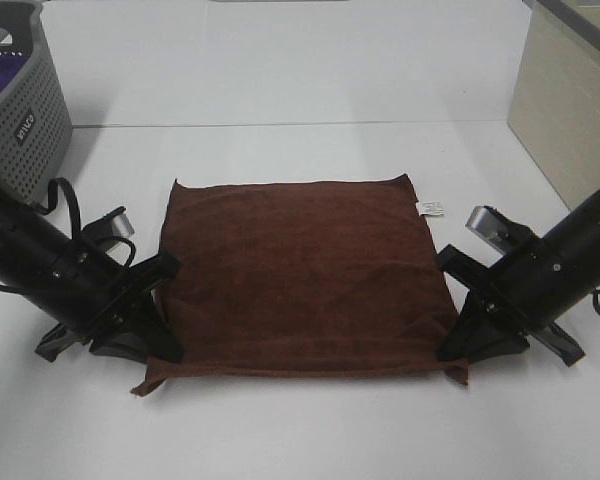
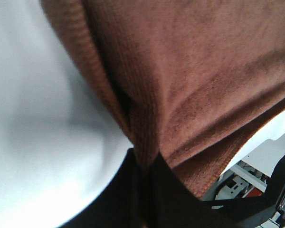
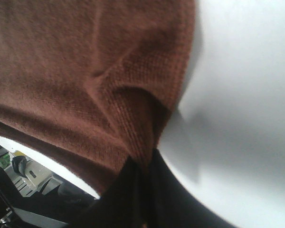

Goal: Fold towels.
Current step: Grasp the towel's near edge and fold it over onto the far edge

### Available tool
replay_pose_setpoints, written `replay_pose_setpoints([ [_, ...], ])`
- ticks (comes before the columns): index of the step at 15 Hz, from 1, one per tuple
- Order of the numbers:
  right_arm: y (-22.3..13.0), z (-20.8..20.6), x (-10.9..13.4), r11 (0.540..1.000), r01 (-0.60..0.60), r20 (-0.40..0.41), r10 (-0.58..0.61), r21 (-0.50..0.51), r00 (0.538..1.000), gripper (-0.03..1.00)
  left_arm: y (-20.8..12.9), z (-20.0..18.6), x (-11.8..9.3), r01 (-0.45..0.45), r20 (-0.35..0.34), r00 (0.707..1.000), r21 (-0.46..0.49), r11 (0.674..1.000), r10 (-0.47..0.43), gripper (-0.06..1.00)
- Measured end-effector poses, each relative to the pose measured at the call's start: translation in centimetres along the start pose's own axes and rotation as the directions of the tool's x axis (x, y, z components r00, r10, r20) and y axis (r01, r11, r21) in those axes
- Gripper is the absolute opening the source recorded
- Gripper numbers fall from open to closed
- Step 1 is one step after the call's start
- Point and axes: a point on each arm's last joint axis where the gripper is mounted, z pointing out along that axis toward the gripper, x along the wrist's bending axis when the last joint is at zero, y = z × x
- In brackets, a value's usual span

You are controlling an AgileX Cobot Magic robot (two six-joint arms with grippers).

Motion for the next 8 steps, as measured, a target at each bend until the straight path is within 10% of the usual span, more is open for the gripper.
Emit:
replay_pose_setpoints([
  [8, 6.9, -8.1, 6.4, 0.928, 0.246, 0.014, -0.252, -0.281, 0.968, 0.00, 7.4, -5.4, -5.5, -0.113, -0.056, 0.993, -0.258, 0.960, 0.102, 0.01],
])
